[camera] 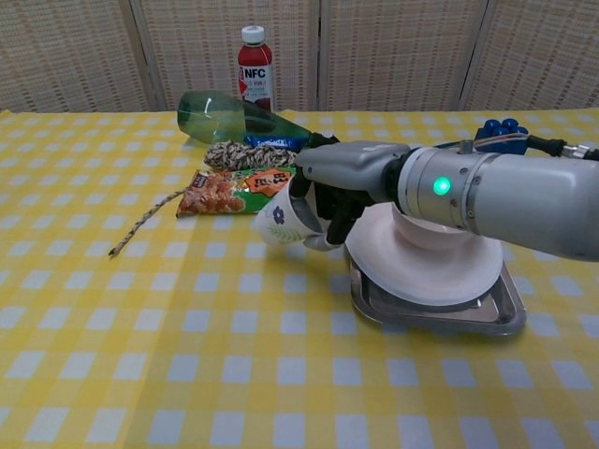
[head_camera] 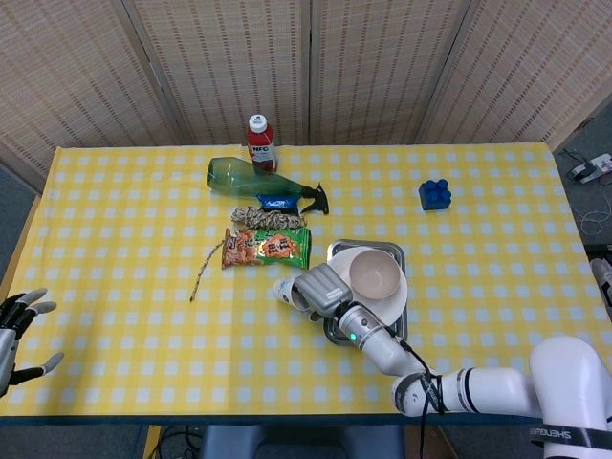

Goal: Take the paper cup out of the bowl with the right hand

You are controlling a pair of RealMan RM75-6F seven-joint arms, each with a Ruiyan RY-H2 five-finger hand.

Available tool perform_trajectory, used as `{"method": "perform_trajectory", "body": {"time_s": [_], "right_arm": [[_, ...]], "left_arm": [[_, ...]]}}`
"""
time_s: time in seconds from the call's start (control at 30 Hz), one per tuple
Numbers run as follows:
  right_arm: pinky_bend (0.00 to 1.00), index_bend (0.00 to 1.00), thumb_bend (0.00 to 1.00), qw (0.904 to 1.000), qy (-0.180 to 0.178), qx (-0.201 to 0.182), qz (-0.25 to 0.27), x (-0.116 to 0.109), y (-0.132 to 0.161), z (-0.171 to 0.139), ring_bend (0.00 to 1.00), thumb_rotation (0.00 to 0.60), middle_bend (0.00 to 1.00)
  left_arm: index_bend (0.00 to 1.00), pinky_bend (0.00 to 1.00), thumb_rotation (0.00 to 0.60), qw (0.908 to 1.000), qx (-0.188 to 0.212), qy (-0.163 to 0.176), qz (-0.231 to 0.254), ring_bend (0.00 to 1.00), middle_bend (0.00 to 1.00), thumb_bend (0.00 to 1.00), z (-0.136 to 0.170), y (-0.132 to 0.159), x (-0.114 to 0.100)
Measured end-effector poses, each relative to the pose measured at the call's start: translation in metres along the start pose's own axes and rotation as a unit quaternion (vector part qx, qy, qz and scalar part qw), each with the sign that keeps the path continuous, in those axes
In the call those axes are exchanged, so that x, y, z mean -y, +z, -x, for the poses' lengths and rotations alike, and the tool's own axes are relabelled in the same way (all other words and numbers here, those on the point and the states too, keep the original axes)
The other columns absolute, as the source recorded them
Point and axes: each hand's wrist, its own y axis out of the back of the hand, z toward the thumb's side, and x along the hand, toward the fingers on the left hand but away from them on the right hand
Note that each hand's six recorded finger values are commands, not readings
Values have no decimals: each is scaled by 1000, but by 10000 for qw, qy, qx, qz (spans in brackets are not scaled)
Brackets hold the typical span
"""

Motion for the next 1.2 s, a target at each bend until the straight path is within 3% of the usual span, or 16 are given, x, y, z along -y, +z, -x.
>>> {"method": "perform_trajectory", "body": {"time_s": [0.5, 0.63, 0.73, 0.83, 0.97, 1.1, 1.2], "right_arm": [[1000, 345, 188, 9994, -289, -99, -174, -13, -1, -6, 1000, 600, 997], [1000, 340, 171, 9975, -548, -83, -440, -26, -3, -17, 990, 600, 921], [1000, 341, 152, 9946, -710, 38, -754, -36, -10, -32, 908, 600, 813], [961, 341, 137, 9899, -806, 277, -1137, -43, -20, -54, 762, 600, 681], [777, 341, 136, 9784, -884, 841, -1667, -50, -44, -94, 592, 600, 545], [655, 347, 137, 9629, -946, 1621, -1937, -49, -82, -148, 531, 600, 497], [634, 358, 137, 9532, -1085, 2017, -1973, -45, -103, -187, 523, 600, 491]], "left_arm": [[351, 348, 600, 10000, -10, -34, -28, 141, 168, 22, -1, 0, 2], [351, 348, 600, 10000, -21, -49, -45, 141, 168, 21, -1, -1, 2], [351, 348, 600, 9999, -29, -65, -72, 141, 168, 21, -1, -2, 4], [350, 348, 600, 9999, -24, -75, -96, 141, 168, 21, -1, -1, 5], [351, 348, 600, 9999, -16, -41, -119, 142, 168, 21, -1, 0, 5], [351, 351, 600, 9999, 33, -1, -152, 144, 168, 22, -1, 3, 7], [352, 355, 600, 9998, 82, 12, -201, 145, 168, 21, -1, 6, 10]]}}
